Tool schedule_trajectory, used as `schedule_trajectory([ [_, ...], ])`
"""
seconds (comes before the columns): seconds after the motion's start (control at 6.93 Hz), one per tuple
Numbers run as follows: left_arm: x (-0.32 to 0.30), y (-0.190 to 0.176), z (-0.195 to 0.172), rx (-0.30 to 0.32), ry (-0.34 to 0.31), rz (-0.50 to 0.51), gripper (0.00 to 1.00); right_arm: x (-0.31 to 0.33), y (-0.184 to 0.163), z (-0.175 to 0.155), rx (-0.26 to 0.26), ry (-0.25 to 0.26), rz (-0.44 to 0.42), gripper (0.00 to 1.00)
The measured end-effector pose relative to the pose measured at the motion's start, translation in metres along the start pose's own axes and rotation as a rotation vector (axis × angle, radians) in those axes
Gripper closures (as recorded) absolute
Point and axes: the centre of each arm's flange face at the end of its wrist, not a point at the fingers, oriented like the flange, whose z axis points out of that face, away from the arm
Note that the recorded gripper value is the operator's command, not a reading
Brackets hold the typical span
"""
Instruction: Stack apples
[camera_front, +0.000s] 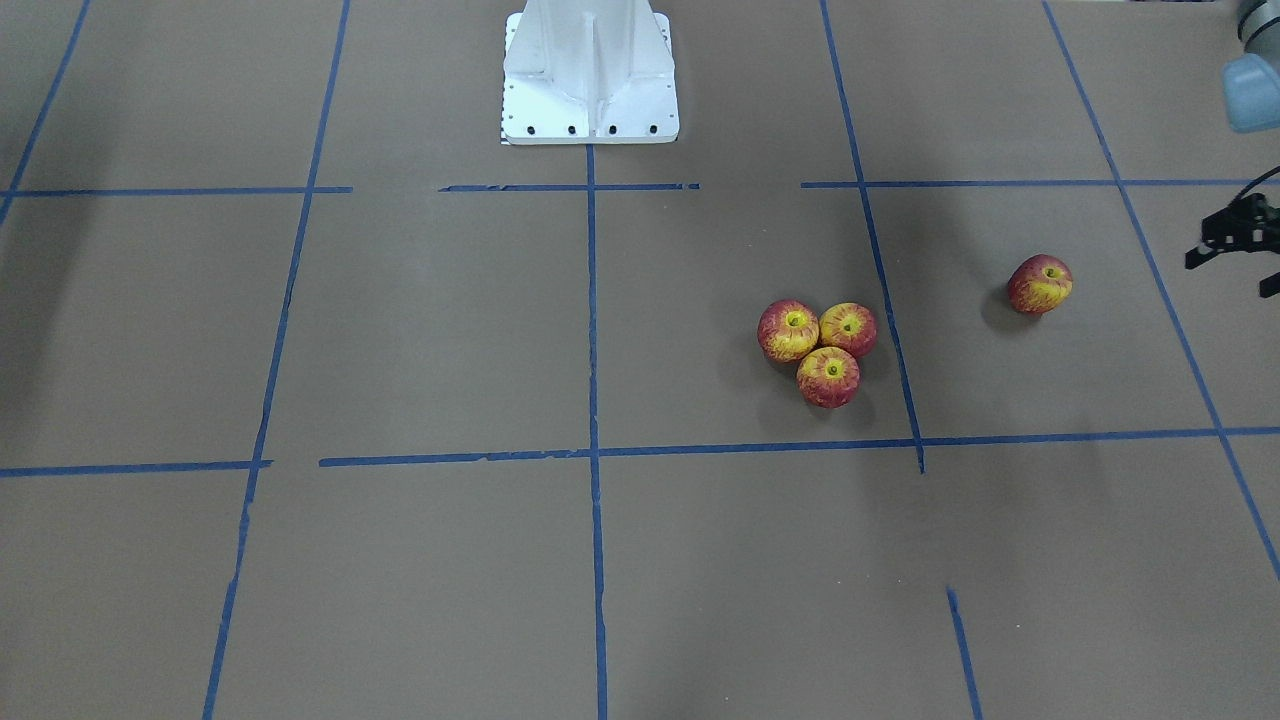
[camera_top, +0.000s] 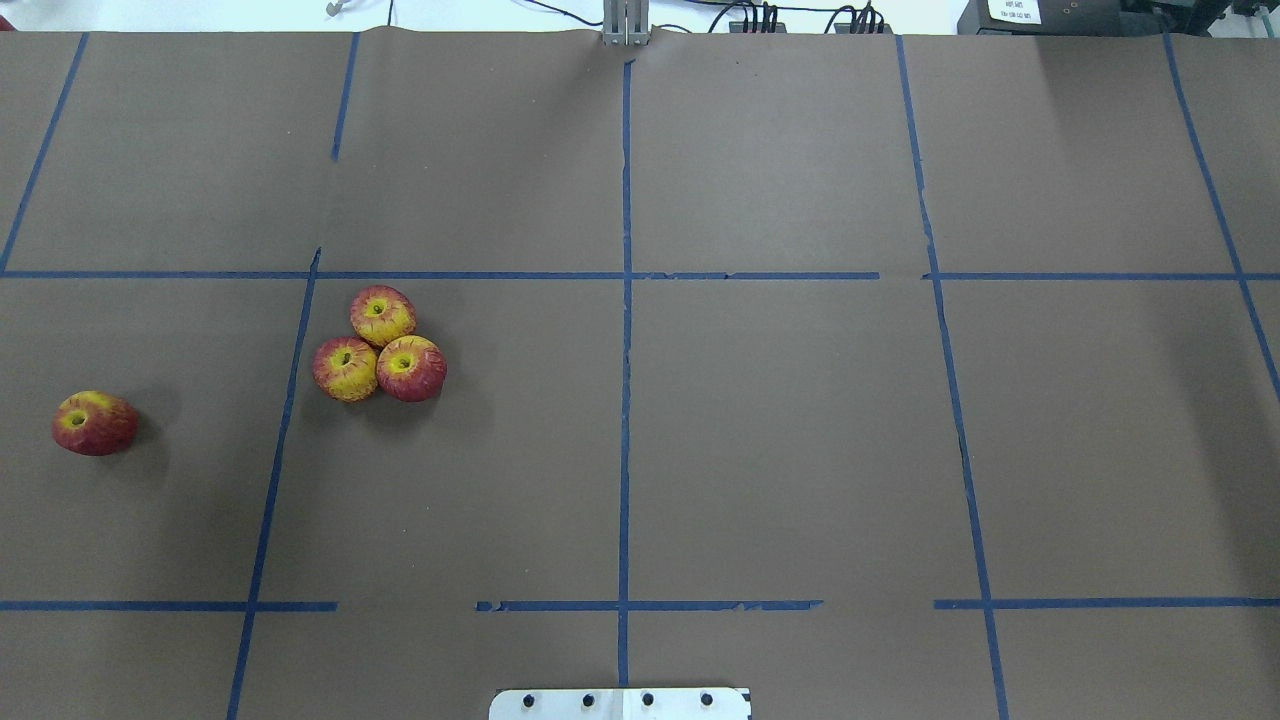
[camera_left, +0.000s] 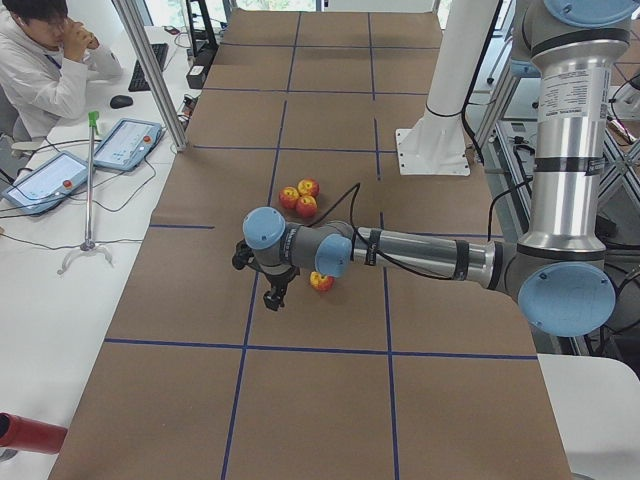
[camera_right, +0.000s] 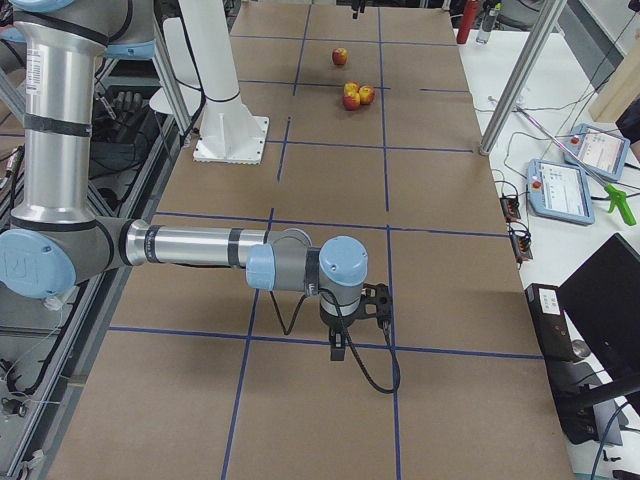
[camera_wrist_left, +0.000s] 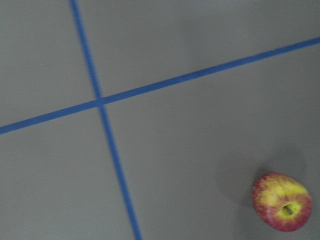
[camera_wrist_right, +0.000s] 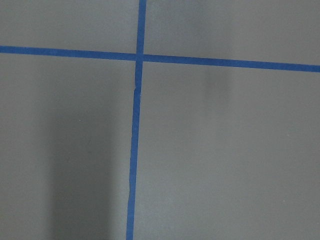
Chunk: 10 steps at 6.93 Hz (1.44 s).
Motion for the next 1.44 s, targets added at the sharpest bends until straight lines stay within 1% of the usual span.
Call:
schedule_trajectory([
  [0.14,0.02,-0.004,0.017,0.009,0.006,-0.016,0.0,0.0,0.0,0.0,0.0,0.0,0.0,0.0],
  [0.29,0.037,-0.003,0.035,0.029,-0.019,-0.063,0.0,0.0,0.0,0.0,0.0,0.0,0.0,0.0],
  [0.43,0.054,0.009,0.059,0.067,-0.052,-0.109,0.0,0.0,0.0,0.0,0.0,0.0,0.0,0.0],
  [0.58,0.069,0.025,0.08,0.099,-0.049,-0.16,0.0,0.0,0.0,0.0,0.0,0.0,-0.001,0.0],
  [0.87,0.091,0.042,0.105,0.095,-0.022,-0.227,0.0,0.0,0.0,0.0,0.0,0.0,-0.001,0.0],
  [1.15,0.092,0.054,0.111,0.077,-0.02,-0.29,0.0,0.0,0.0,0.0,0.0,0.0,0.0,0.0],
  [1.44,0.092,0.057,0.116,0.067,-0.02,-0.341,0.0,0.0,0.0,0.0,0.0,0.0,-0.001,0.0],
])
